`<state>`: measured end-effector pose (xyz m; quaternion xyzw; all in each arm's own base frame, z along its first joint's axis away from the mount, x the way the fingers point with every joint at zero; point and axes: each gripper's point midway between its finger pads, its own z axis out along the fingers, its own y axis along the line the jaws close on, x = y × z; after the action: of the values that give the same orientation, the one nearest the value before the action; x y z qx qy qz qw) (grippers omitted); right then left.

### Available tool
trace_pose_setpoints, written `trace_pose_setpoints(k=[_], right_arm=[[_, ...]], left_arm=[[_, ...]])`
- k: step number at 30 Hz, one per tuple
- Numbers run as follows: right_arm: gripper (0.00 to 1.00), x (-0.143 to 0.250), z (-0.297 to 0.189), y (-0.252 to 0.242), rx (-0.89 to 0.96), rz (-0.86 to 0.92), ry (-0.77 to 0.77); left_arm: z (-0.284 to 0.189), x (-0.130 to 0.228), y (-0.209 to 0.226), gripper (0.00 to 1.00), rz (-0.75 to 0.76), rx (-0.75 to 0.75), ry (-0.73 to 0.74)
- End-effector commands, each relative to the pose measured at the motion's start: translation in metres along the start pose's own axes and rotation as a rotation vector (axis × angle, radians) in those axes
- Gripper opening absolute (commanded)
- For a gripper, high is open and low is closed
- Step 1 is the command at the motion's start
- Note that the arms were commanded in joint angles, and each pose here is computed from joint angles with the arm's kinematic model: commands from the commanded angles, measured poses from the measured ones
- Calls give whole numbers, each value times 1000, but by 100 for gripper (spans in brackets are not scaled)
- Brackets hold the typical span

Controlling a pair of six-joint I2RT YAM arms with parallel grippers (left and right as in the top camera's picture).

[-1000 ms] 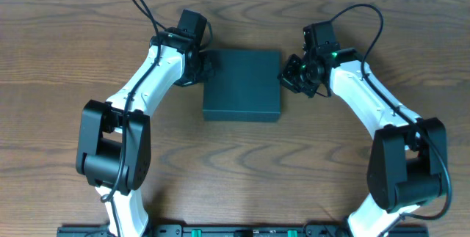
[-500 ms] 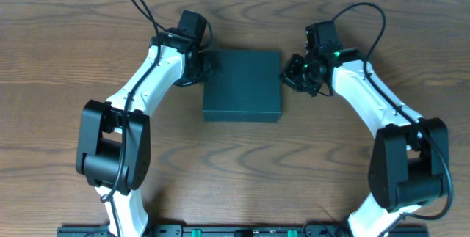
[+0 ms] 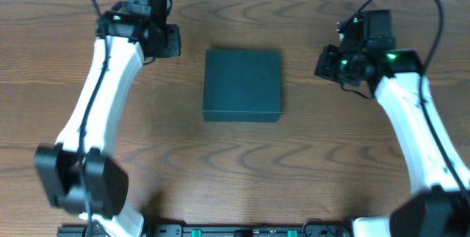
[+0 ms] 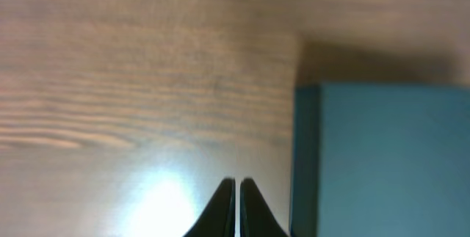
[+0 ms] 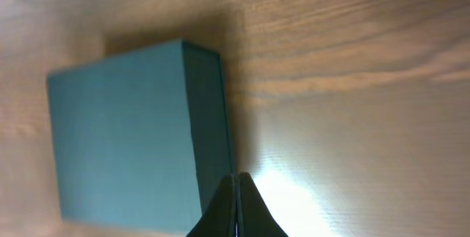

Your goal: Pack container

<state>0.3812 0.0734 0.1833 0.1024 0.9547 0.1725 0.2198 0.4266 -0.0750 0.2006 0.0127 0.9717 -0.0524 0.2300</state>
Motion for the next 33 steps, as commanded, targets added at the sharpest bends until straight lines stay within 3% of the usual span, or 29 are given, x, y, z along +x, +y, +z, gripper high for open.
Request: trace_pose_setpoints(k=[1,7,8,11,12,14,15,16,25,33], right_arm=[[2,-14,-50,5,43,-171,-107],[4,16,-121,2,95,-271,-166],[20,25,-132,2,94,-280,-170],[54,50,-163,1,89,-302,-195],[78,59,-174,1,87,-305,-208],[91,74,-190,0,79,-322,-228],[95,82,-197,0,72,-337,-236],[97,92,-205,1,61,-356,-242],[99,184,-256,-5,-22,-457,-304],[98,242,-294,5,-176,-537,-519]], left_arm=[[-55,-5,-3,6,147,-7,-65],[-134,36,-3,6,153,19,-86],[-148,45,-6,8,164,40,-95],[-192,74,-15,41,209,108,-139],[-208,86,-15,53,212,117,-161],[-229,104,-13,68,213,118,-191],[-240,115,-12,87,215,122,-204],[-249,125,-11,95,216,123,-217],[-319,219,-4,95,236,159,-408],[-347,277,-8,95,300,218,-552]])
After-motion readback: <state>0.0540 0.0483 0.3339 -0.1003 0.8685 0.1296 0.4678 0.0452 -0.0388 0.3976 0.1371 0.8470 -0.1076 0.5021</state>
